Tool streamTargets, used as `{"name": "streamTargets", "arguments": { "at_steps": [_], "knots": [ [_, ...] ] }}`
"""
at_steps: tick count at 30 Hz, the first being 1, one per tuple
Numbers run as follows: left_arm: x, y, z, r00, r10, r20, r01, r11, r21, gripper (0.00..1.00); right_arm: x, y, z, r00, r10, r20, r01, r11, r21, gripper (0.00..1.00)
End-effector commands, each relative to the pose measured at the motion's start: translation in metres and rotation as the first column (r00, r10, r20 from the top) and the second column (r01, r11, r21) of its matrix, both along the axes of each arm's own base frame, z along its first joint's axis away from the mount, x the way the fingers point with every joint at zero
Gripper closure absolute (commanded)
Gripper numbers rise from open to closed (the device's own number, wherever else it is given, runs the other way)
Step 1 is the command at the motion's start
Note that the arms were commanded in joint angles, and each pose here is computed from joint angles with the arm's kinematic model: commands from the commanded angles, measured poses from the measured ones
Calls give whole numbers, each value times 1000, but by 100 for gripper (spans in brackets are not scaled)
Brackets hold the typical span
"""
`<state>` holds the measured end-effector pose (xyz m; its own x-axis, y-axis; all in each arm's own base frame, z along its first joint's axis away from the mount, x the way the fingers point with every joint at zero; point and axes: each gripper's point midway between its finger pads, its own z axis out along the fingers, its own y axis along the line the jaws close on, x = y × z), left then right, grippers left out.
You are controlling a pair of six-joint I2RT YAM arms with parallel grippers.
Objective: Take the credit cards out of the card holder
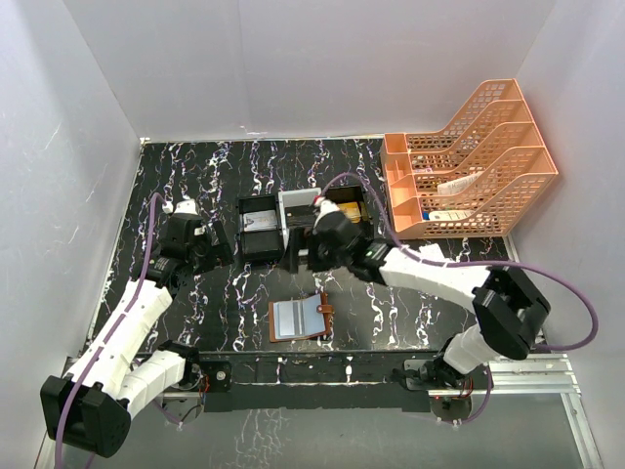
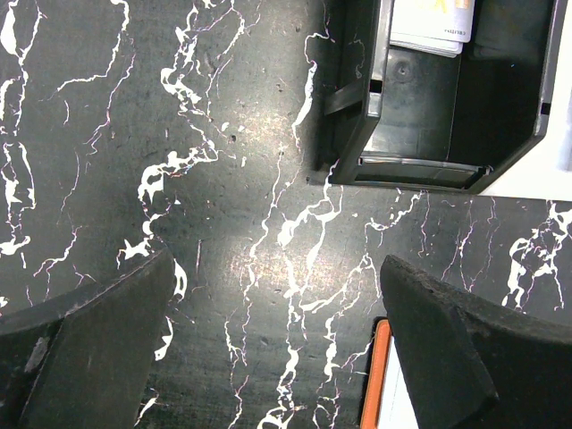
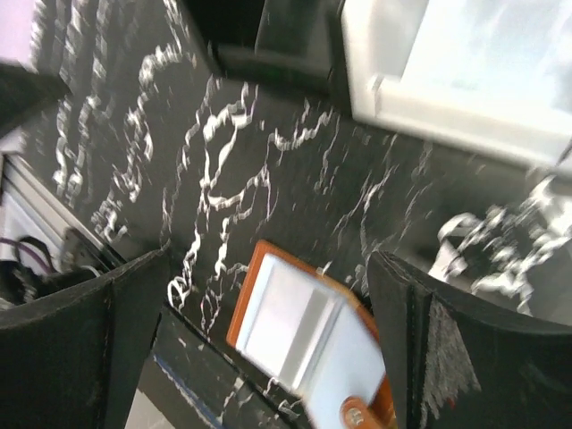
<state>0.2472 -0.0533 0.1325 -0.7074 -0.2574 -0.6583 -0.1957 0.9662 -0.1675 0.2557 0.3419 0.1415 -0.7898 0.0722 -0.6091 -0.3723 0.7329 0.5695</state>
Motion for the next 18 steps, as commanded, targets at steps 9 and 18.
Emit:
{"name": "streamTargets", "arguments": {
  "at_steps": [9,18],
  "knots": [
    [-4,7,2,999,31,11,-31,999,12,1,-59,26,-28,985,-171,19,171,961,-217,30],
    [-4,7,0,999,32,1,-32,999,12,1,-73,34,-55,987,-158,-18,144,936,-321,35]
  ]
}}
